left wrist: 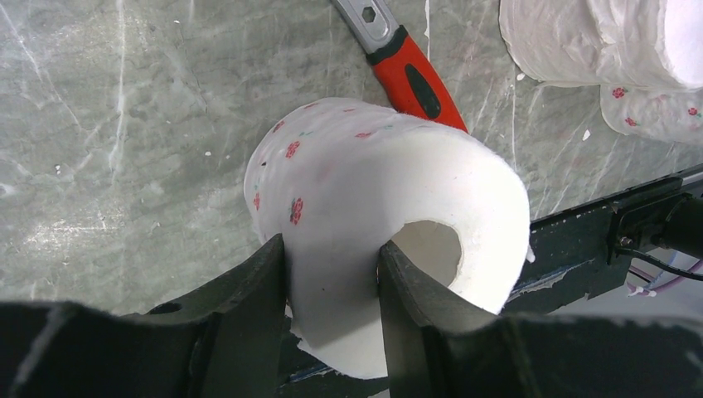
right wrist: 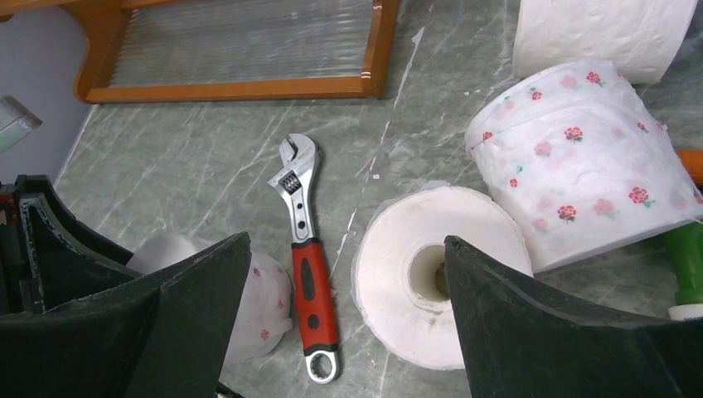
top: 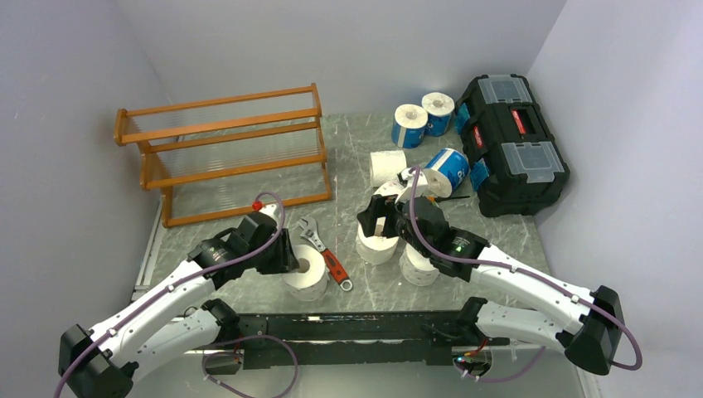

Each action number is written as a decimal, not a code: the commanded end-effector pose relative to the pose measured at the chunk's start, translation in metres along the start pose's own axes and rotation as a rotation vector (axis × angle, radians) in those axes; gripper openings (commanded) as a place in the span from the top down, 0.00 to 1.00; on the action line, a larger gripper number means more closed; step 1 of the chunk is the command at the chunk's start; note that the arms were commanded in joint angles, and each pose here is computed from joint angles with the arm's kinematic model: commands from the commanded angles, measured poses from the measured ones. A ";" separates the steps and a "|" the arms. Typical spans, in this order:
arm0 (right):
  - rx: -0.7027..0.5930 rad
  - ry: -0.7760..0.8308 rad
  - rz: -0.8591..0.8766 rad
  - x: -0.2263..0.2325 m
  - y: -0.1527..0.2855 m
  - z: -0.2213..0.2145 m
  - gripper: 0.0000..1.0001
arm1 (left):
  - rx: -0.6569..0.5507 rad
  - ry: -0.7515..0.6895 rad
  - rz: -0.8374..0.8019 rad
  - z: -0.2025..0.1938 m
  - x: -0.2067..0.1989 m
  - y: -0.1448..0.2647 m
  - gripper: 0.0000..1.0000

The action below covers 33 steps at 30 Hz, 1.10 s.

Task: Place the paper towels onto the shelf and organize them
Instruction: Pick up the paper towel from the center of the board, then place the paper towel on the shelf.

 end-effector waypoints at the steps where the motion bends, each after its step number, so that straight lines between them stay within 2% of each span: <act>1: -0.059 -0.001 -0.004 0.001 0.001 0.013 0.11 | -0.045 -0.016 -0.035 0.010 -0.011 0.009 0.77; 15: -0.078 -0.006 -0.013 -0.001 0.006 0.018 0.11 | -0.181 -0.034 -0.045 0.043 -0.034 0.047 0.83; 20: -0.079 -0.011 -0.010 -0.001 0.007 0.017 0.12 | -0.267 -0.008 -0.066 0.063 -0.050 0.060 0.91; 24: -0.081 -0.014 -0.016 -0.002 0.008 0.019 0.12 | -0.316 0.045 -0.049 0.080 -0.061 0.066 1.00; 33: -0.099 -0.034 -0.068 -0.009 0.015 0.022 0.12 | -0.442 0.283 0.033 0.112 -0.071 0.083 1.00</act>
Point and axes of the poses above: each gripper's point midway between its finger pads, its own y axis back along the fingers, its own x axis along the line the jaws close on, z = x × y, the point moved 7 cm from there along y, back along the fingers, and after that the axes turned 9 degrees about y, right-handed, at the moved point
